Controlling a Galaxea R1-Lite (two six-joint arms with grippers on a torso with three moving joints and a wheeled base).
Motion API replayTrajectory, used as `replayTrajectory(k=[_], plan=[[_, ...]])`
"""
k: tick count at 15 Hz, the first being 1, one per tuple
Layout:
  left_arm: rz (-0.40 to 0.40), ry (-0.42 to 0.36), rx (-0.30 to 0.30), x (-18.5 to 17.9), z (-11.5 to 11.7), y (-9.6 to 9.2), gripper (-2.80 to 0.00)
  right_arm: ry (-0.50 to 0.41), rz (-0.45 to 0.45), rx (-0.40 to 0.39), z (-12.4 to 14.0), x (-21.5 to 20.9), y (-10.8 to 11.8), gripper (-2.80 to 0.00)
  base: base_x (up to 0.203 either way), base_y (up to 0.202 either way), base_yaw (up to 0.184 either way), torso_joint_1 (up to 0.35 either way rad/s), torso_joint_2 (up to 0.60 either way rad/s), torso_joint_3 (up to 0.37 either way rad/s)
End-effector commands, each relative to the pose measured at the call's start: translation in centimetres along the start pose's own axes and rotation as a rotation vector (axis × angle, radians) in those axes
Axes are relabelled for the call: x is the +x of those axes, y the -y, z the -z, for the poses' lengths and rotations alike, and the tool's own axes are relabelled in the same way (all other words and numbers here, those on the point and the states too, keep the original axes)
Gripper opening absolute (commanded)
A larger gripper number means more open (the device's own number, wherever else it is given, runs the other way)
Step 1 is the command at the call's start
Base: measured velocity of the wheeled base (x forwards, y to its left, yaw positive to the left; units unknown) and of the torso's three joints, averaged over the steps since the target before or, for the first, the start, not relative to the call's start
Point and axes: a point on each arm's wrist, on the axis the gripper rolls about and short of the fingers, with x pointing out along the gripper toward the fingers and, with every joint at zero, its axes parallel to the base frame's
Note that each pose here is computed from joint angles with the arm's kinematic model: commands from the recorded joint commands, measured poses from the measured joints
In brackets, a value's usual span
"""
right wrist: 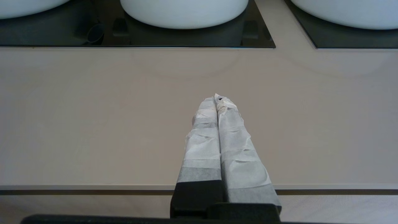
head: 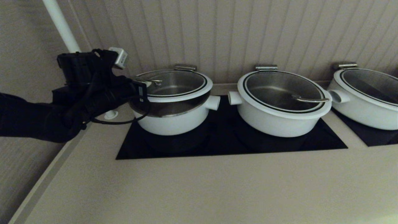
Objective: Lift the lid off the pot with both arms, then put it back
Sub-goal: Open the food pot lid a small opening with the left arm
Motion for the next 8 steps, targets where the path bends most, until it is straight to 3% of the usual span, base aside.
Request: replayTrajectory(k=[1, 8], plan=[[0.001, -0.003, -0.002, 0.2, 0.2, 0.0, -2.80, 0.000, -0.001, -0.003, 0.0, 0.0, 0.0, -2.80, 0.000, 0.000, 0.000, 0.000, 0.00, 0.000], [0.000, -0.030, -0.004, 0.9, 1.2, -0.1, -2.80, 0.005, -0.026, -0.069, -0.1, 0.0, -0.1, -2.80, 0.000, 0.000, 0.000, 0.000, 0.00, 0.000]])
